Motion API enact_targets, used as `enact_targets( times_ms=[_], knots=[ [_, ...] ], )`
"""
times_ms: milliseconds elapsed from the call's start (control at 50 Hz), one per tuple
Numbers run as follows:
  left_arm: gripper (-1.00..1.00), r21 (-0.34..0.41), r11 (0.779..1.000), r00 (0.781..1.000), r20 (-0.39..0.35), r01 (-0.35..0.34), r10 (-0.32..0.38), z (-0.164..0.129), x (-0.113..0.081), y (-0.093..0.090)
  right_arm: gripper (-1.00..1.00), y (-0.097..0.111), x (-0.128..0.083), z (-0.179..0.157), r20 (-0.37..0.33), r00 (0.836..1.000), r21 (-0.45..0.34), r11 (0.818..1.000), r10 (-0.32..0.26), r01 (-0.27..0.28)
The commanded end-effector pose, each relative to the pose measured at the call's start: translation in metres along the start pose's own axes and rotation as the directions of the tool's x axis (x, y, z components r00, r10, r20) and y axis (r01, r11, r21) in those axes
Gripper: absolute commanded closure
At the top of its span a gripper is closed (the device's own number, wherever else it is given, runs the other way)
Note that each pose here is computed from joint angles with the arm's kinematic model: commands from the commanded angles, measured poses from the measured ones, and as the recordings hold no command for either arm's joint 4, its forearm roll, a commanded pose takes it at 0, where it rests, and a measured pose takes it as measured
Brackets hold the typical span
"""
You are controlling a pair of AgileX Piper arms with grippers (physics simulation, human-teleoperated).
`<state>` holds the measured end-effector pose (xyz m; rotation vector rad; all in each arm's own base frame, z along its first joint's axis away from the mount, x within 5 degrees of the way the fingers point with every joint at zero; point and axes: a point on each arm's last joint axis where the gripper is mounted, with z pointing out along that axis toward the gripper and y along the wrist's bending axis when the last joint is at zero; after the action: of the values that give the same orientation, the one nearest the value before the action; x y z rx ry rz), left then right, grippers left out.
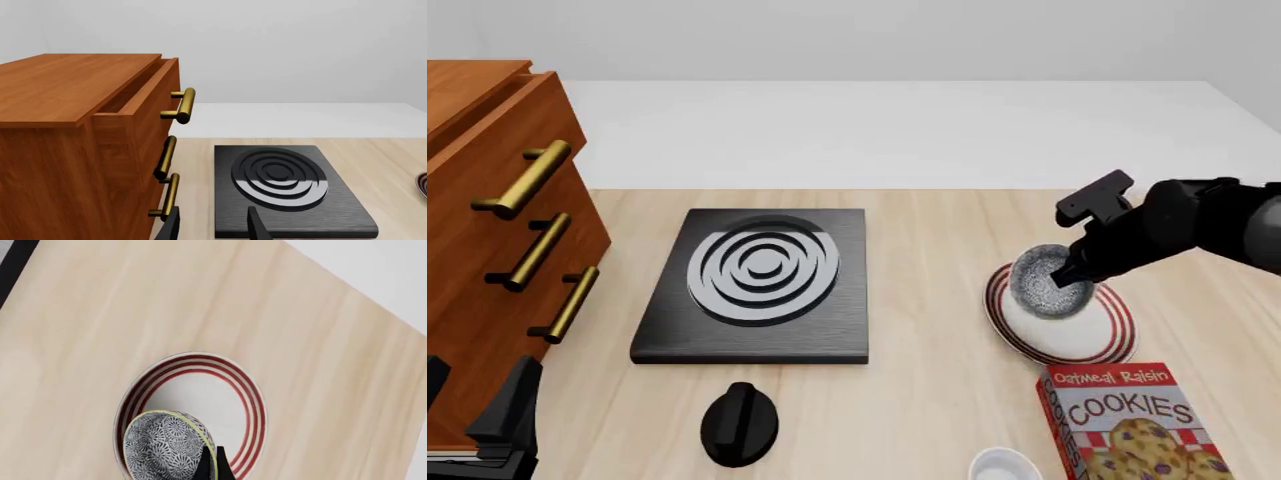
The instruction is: Pick the akita bowl on the ramekin and place it on the plate.
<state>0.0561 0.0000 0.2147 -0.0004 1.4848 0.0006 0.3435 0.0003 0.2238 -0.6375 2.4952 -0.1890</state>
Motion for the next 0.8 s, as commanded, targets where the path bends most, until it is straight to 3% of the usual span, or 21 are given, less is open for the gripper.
enact_targets(
  times_ms=[20, 160, 320, 800],
  knots=[
    [-1.00, 0.000, 1.000, 1.000, 0.000, 0.000, 0.000, 0.000, 0.000, 0.000, 1.00, 0.006, 0.004, 0.017, 0.000, 1.000, -0.006, 1.000, 0.001, -0.001],
    [-1.00, 0.000, 1.000, 1.000, 0.000, 0.000, 0.000, 0.000, 0.000, 0.000, 1.00, 0.005, 0.013, 0.031, -0.019, 1.000, -0.007, 1.000, 0.006, -0.006],
    [-1.00, 0.000, 1.000, 1.000, 0.000, 0.000, 0.000, 0.000, 0.000, 0.000, 1.00, -0.011, 0.022, 0.033, -0.009, 1.000, 0.031, 1.000, 0.004, -0.004],
    [-1.00, 0.000, 1.000, 1.000, 0.000, 0.000, 0.000, 0.000, 0.000, 0.000, 1.00, -0.009, 0.037, 0.062, -0.026, 0.999, 0.031, 0.999, 0.028, -0.027]
  ],
)
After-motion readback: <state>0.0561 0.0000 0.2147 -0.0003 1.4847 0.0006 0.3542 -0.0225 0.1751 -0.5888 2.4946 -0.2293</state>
